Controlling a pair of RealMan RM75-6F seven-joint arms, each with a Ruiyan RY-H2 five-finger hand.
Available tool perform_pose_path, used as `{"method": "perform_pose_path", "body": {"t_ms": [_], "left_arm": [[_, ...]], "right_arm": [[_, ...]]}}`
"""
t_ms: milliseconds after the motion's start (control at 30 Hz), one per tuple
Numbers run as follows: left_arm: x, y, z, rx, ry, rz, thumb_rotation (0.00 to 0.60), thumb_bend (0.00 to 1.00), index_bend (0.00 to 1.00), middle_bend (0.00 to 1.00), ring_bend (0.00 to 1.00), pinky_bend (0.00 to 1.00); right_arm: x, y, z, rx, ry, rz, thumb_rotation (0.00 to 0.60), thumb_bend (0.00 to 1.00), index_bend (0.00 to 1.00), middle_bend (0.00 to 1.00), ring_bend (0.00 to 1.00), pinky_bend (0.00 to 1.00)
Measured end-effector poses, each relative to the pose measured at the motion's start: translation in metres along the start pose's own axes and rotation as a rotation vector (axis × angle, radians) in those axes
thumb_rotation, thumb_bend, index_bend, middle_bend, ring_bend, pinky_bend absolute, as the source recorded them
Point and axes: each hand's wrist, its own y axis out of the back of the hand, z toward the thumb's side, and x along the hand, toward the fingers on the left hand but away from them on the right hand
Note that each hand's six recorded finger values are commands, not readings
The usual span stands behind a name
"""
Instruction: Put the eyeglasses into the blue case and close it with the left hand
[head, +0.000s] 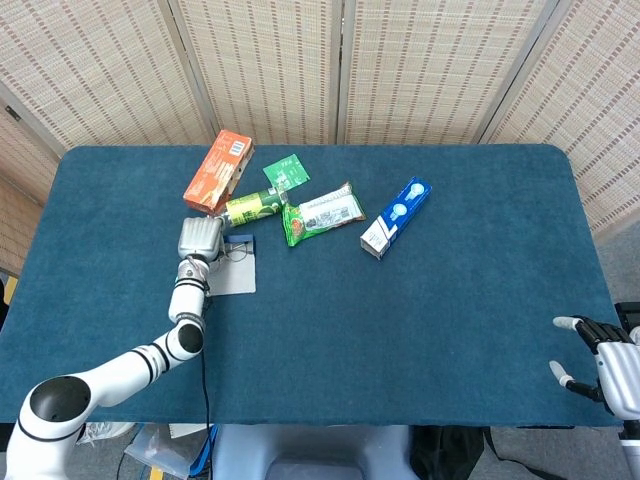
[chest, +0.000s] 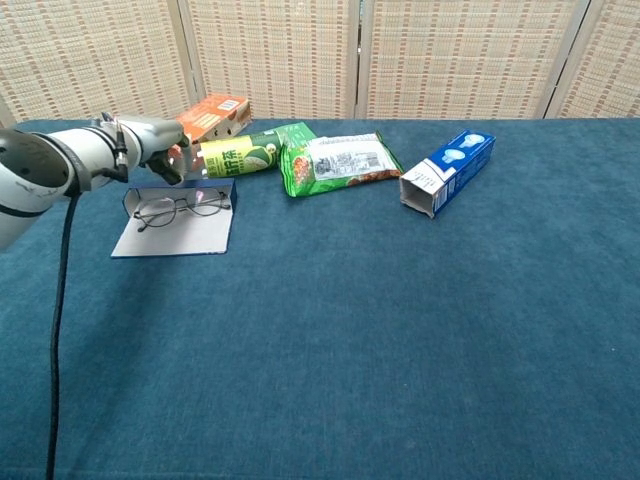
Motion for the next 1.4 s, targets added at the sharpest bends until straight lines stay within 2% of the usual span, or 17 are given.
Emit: {"method": "perform_pose_path", "body": {"t_ms": [400, 533, 700, 800, 1000, 1167, 1400], "left_arm": [[0.004, -0.007, 0.011, 0.042, -0.010, -0.024, 0.479, 0.74, 0.31, 1.00, 1.00, 1.00], [0.003, -0.009, 0.013, 0.045, -0.014, -0.030, 0.418, 0.74, 0.32, 1.00, 1.00, 1.00], [-0.002, -0.012, 0.014, 0.055, -0.021, -0.043, 0.415, 0.74, 0.32, 1.00, 1.00, 1.00], [-0.007, -0.014, 0.012, 0.053, -0.020, -0.046, 0.420, 0.74, 0.32, 1.00, 1.00, 1.00], [-0.016, -0.018, -0.001, 0.046, 0.005, -0.061, 0.495, 0.74, 0.32, 1.00, 1.00, 1.00], [-0.024, -0.024, -0.016, 0.038, 0.032, -0.087, 0.516, 0.74, 0.33, 1.00, 1.00, 1.00], [-0.039, -0.032, -0.023, 0.034, 0.020, -0.119, 0.514, 0.74, 0.33, 1.00, 1.00, 1.00]], "right_arm": [[0.000, 0.000, -0.003, 0.001, -0.008, 0.002, 0.600, 0.24, 0.29, 0.29, 0.30, 0.26], [0.000, -0.001, -0.003, -0.001, -0.009, 0.002, 0.600, 0.24, 0.29, 0.29, 0.30, 0.26], [-0.001, -0.001, -0.002, -0.004, -0.004, 0.003, 0.600, 0.24, 0.29, 0.29, 0.30, 0.26], [-0.001, -0.002, -0.002, -0.004, 0.000, 0.003, 0.600, 0.24, 0.29, 0.29, 0.30, 0.26], [0.000, -0.002, 0.000, -0.009, 0.007, 0.001, 0.600, 0.24, 0.29, 0.29, 0.30, 0.26], [0.000, -0.003, 0.001, -0.011, 0.012, 0.001, 0.600, 0.23, 0.29, 0.29, 0.30, 0.26], [-0.002, -0.004, 0.005, -0.013, 0.027, 0.002, 0.600, 0.23, 0.29, 0.29, 0.30, 0.26]]}}
